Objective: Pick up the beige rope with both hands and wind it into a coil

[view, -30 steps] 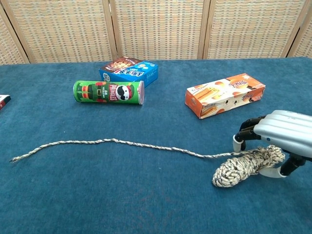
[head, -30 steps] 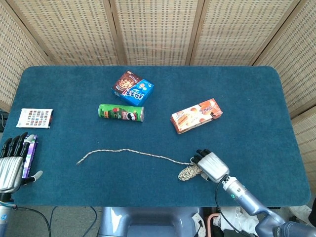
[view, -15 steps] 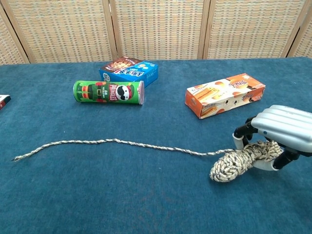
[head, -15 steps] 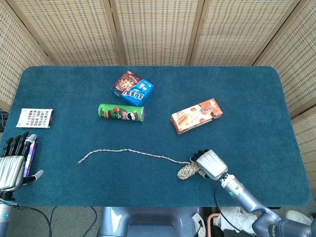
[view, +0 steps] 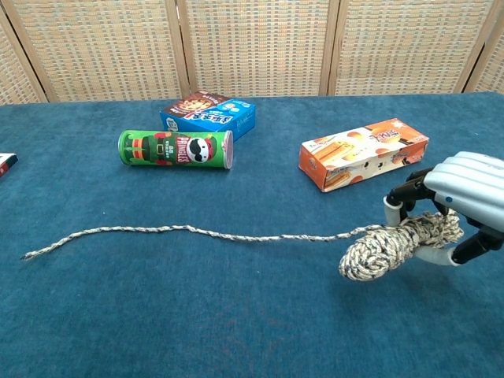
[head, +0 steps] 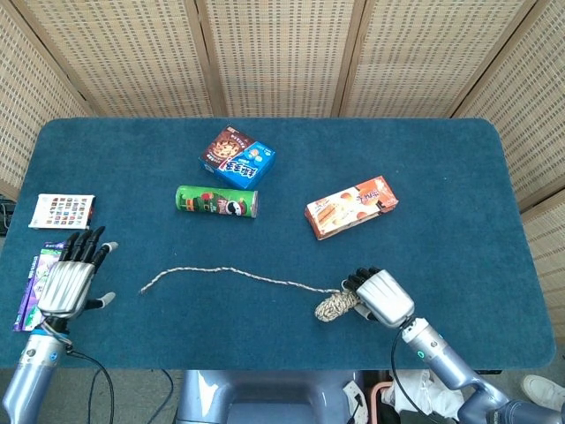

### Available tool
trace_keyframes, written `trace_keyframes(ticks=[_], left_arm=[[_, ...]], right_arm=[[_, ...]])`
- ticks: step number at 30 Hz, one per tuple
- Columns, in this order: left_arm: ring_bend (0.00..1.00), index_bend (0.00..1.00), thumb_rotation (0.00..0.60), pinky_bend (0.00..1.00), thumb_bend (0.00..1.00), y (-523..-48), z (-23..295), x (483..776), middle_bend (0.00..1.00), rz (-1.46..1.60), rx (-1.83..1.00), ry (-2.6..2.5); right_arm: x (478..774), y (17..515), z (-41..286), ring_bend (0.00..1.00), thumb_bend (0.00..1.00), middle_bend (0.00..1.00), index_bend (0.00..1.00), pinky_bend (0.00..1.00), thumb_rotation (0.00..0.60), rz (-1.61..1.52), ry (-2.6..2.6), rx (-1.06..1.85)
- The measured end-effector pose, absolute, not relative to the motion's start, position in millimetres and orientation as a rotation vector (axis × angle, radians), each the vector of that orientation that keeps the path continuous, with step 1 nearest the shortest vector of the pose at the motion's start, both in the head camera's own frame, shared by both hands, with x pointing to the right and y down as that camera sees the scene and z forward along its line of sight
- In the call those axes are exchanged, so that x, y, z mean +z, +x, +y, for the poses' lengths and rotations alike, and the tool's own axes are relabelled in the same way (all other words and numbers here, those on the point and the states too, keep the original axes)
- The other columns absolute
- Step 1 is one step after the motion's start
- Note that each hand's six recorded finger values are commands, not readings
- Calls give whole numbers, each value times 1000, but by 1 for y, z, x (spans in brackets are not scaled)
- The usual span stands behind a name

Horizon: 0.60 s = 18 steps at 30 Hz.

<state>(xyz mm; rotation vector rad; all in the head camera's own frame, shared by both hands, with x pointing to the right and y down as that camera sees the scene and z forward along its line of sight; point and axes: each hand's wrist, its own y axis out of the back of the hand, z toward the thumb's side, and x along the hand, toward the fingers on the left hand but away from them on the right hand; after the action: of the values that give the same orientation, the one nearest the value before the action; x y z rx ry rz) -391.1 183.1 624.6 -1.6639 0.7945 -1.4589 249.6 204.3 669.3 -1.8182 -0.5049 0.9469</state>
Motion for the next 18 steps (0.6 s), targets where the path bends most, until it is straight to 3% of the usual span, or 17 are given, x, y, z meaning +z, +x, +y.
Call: trace_keyframes(ticks=[7, 18], left_arm=[[0, 372, 600, 0, 161, -341, 162, 667, 0, 717, -1444, -1721], [0, 453, 600, 0, 265, -311, 148, 708, 0, 709, -1504, -1747]], right_arm=[[669, 251, 206, 406, 432, 608, 584, 567, 600, -523, -1826, 949], [665, 252, 205, 406, 432, 611, 587, 567, 600, -549, -1829, 932]])
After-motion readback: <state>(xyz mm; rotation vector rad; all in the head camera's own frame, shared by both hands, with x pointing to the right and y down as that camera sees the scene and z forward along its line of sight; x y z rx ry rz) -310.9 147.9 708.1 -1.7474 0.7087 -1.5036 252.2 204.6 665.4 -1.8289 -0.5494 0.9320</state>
